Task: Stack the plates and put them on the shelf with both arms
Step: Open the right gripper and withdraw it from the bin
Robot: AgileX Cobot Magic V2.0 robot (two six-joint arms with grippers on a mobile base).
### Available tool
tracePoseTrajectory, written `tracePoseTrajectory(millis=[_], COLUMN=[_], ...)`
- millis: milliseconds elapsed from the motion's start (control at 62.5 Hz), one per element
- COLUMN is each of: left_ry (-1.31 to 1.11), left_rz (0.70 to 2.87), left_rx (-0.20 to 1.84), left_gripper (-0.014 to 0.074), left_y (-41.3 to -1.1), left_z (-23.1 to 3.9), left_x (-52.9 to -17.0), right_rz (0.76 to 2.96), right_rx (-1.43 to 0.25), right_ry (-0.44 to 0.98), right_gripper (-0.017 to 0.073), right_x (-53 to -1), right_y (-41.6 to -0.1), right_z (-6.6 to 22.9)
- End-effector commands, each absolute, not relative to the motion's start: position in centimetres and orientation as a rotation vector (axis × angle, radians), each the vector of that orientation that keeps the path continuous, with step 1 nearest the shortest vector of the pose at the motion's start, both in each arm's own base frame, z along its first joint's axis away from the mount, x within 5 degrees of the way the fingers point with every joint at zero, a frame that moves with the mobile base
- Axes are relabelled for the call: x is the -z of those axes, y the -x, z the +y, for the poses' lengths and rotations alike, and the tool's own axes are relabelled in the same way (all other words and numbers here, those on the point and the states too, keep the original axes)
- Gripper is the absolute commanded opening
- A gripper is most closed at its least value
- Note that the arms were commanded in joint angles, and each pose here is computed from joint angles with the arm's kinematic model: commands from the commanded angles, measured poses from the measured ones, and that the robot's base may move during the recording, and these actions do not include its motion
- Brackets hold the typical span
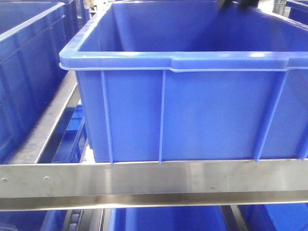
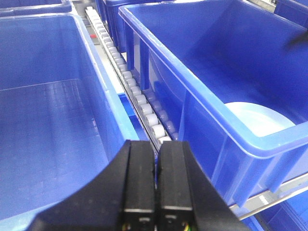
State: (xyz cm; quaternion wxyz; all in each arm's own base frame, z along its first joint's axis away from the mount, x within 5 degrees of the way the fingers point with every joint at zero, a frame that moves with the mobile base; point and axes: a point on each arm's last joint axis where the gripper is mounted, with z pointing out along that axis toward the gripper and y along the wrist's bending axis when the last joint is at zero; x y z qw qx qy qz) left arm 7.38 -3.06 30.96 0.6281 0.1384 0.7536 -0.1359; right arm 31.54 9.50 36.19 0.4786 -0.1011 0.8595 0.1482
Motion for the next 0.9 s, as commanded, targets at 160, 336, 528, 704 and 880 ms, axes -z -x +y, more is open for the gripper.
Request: tracePoseTrajectory(millis=[160,336,528,704,880], left_ry=[-0.294,-0.292,-0.292,-0.292,-0.292], left_rz=[1.627,1.612,1.612,1.612,1.612], left_rx=[0.344,0.346,0.346,0.346,0.346], left_gripper=[0.0084,0.0084,0.0084,0.0084,0.0084], left_y=[-7.5,-7.5,-7.5,-7.5,-7.5], left_z=[-3.2,-3.2,-3.2,-3.2,-3.2], left_x=[-32.6,-32.7,-32.7,-32.7,-32.7], right_rz=[1.817,1.746,1.652,1.568,1.491], right_rx=[-0.326,-0.278,-0.267,-0.262,-0.256], right_ry=[0.277,0.313,0.284,0.264,0.242], right_gripper=[0.0056,0.0056,0.0056,0.0056,0.0056], right_x=[-42.8,-41.1,-37.5,-33.7,-30.7], right_y=[-23.3,-17.4,-11.4,-7.1,-5.0], right_z=[7.1,5.5,3.8,2.6,2.0])
